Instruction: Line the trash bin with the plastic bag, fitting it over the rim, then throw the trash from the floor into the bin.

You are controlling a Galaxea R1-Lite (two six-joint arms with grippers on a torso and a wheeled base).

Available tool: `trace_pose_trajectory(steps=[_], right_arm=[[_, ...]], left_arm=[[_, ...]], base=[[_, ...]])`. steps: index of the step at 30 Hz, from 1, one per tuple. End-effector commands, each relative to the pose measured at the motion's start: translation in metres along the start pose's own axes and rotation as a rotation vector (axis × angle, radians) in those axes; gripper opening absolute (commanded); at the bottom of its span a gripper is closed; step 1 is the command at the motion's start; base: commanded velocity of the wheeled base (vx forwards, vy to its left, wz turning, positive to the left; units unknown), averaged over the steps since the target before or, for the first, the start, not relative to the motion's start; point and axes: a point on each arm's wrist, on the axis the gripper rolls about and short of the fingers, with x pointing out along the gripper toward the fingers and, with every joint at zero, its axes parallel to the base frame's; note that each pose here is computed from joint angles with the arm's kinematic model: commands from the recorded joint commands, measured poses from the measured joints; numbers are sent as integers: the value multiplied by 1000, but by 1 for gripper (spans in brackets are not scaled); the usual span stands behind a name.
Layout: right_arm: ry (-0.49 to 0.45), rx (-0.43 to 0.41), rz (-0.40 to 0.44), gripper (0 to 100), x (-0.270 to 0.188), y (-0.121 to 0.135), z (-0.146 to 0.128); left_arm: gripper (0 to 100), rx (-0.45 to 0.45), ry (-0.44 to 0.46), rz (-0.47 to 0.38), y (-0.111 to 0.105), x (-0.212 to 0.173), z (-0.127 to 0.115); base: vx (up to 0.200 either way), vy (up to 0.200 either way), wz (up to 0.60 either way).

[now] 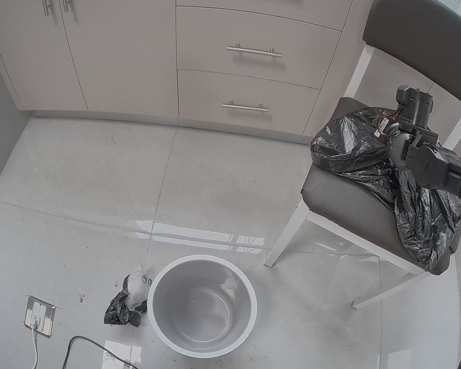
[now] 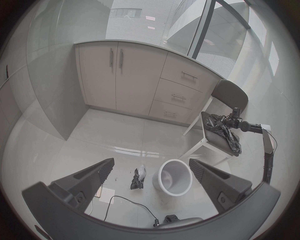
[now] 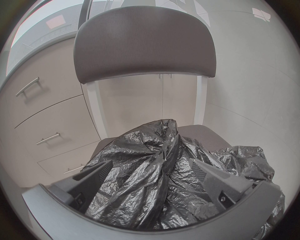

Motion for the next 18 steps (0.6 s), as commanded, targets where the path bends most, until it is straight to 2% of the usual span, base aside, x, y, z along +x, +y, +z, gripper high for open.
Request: trace_pose_trajectory(steps=[1, 18], right_arm=[[10, -10, -4, 100, 5, 1, -8], [29, -25, -11, 100, 13, 3, -23]], left_arm=[[100, 0, 6, -2, 0, 1, -2], [100, 6, 16, -16, 0, 3, -5]], base=[[0, 0, 0], [0, 0, 0]])
